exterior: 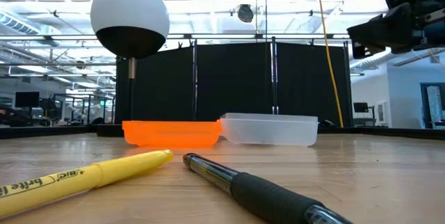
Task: Pick & place school supplies into a supply box
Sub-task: Put the pink pencil into the orange supply box
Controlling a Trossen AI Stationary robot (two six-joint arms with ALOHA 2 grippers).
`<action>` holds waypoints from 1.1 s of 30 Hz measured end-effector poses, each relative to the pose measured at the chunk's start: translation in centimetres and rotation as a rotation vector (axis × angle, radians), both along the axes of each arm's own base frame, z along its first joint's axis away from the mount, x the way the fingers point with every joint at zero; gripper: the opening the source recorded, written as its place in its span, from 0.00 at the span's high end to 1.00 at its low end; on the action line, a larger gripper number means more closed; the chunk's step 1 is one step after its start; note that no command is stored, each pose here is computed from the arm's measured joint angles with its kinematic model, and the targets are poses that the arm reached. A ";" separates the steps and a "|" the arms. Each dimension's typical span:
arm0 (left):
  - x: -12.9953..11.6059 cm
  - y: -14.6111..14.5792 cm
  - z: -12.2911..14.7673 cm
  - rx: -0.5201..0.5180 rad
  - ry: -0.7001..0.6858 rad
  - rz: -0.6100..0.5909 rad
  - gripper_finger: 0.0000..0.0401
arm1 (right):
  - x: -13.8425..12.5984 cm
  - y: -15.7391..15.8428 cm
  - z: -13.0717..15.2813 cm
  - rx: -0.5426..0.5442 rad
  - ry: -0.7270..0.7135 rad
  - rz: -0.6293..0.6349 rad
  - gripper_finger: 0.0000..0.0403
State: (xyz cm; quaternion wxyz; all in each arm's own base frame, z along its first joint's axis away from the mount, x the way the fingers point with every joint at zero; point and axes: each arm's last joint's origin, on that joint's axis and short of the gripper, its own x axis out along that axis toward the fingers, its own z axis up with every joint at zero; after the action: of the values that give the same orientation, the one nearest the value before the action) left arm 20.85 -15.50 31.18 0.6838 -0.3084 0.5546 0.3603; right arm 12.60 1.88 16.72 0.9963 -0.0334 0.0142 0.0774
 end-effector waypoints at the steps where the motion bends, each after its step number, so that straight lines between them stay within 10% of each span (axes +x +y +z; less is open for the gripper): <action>1: 0.0 -0.8 -0.7 -0.007 -0.013 0.033 1.00 | 0.0 0.0 0.0 0.000 0.002 0.013 1.00; 14: -1.0 -5.4 -9.0 -0.066 -0.100 0.485 0.95 | 0.0 0.1 -0.2 0.059 0.027 0.044 1.00; 33: 4.0 -4.3 -13.1 -0.170 0.021 0.580 0.58 | 0.0 0.1 -0.2 0.056 0.033 0.046 1.00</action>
State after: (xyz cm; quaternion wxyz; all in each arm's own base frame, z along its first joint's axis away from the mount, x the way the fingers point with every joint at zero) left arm 24.81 -19.78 18.11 0.5184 -0.5064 0.4785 0.4958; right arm 12.56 2.01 16.50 0.9945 -0.0048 0.0277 0.1014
